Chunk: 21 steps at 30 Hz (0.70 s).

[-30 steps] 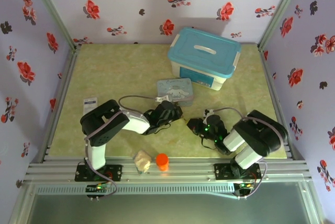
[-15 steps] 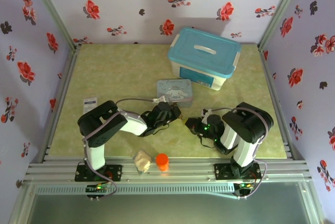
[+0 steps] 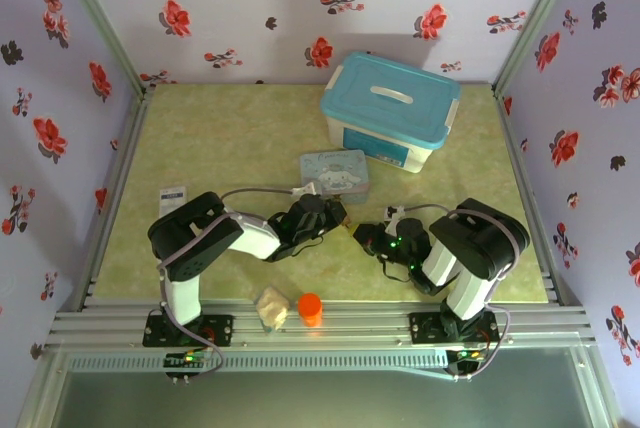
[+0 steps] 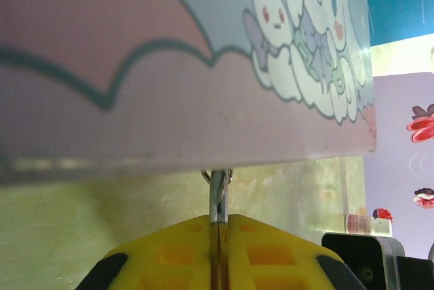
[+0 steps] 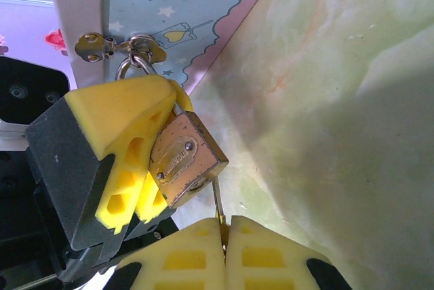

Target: Unlock the padlock with the key

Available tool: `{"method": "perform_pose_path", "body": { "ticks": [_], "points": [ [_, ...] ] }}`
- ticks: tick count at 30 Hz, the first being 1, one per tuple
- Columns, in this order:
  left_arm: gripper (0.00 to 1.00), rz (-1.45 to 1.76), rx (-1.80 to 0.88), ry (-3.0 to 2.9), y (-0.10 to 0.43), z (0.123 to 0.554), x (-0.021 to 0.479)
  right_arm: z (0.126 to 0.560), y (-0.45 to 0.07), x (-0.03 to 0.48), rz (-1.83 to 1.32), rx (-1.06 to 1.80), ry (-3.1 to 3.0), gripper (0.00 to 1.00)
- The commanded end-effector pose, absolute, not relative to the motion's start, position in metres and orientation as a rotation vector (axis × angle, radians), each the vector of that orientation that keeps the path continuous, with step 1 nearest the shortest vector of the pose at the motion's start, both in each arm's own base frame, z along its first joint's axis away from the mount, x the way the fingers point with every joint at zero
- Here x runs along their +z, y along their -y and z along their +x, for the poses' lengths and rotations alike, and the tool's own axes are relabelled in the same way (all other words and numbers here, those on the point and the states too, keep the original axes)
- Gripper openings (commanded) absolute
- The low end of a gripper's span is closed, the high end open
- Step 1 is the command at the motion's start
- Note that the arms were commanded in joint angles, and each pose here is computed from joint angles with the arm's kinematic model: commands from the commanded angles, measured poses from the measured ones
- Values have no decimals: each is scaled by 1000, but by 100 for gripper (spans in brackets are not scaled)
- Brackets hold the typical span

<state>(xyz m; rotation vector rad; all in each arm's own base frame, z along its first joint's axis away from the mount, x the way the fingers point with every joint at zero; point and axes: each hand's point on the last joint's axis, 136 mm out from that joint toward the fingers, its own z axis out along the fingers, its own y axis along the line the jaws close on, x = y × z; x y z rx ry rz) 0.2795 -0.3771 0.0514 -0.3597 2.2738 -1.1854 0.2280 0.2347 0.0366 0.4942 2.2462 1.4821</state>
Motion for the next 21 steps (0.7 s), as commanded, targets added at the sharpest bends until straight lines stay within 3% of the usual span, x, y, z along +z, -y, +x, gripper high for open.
{"method": "perform_pose_path", "body": {
  "ticks": [1, 21],
  "points": [
    [0, -370, -1195, -2260, 373, 281, 54, 234, -235, 53, 450, 1507, -2170, 0],
    [0, -437, -1254, -2244, 370, 285, 45, 233, -238, 52, 439, 1502, -2176, 0]
  ]
}}
